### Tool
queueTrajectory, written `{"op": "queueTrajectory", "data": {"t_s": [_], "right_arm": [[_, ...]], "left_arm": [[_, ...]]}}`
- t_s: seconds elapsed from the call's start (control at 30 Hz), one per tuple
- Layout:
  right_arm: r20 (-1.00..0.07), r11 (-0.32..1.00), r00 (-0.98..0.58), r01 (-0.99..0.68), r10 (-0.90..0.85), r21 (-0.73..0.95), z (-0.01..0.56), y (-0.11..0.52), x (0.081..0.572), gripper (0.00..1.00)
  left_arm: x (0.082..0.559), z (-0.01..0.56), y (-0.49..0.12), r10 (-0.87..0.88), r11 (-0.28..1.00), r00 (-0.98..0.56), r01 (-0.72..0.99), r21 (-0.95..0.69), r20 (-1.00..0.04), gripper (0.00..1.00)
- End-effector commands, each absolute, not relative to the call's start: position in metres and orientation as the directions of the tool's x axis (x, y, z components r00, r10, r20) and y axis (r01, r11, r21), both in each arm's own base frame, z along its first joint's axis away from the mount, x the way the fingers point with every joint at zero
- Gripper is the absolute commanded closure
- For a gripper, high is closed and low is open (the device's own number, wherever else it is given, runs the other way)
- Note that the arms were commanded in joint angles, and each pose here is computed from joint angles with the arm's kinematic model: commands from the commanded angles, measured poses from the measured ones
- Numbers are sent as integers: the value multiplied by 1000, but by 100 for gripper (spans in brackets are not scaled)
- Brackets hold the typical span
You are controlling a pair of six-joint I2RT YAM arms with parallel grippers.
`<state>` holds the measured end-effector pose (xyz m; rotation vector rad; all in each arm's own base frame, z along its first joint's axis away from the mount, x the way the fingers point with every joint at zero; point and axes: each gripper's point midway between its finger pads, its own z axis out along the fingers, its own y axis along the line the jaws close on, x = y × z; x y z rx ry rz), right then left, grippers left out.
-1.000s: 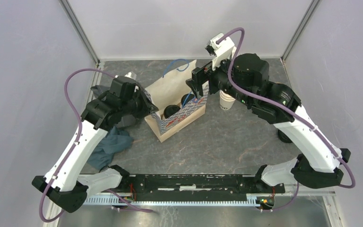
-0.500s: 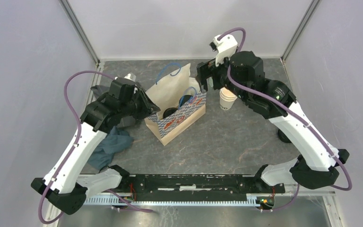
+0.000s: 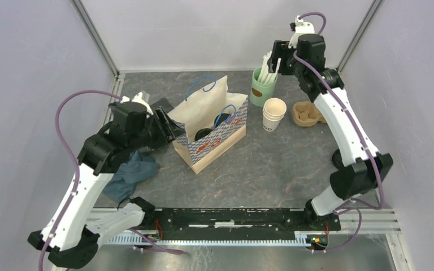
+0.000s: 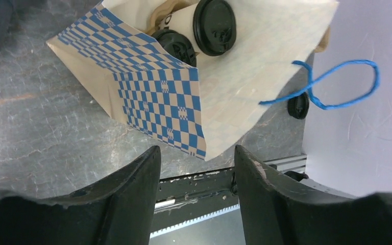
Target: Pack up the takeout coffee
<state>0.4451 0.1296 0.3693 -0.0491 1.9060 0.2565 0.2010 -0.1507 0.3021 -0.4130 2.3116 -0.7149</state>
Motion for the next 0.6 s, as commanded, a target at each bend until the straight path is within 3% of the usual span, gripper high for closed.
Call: {"op": "queueTrajectory", "data": {"t_s": [0.0, 0.23, 0.57], "right_arm": [[-938, 951, -304, -201, 165, 233, 358, 137, 489, 31], [-908, 947, -360, -149, 215, 283, 303, 116, 529, 58], [-876, 940, -417, -121, 244, 319, 253, 101, 567, 60]], "left_arm": [[198, 347, -147, -438, 786, -640, 68, -614, -632, 36], [201, 390, -155, -435, 746, -559, 215, -630, -706, 30], [213, 418, -154, -425, 763, -486, 262, -591, -764, 28]]}}
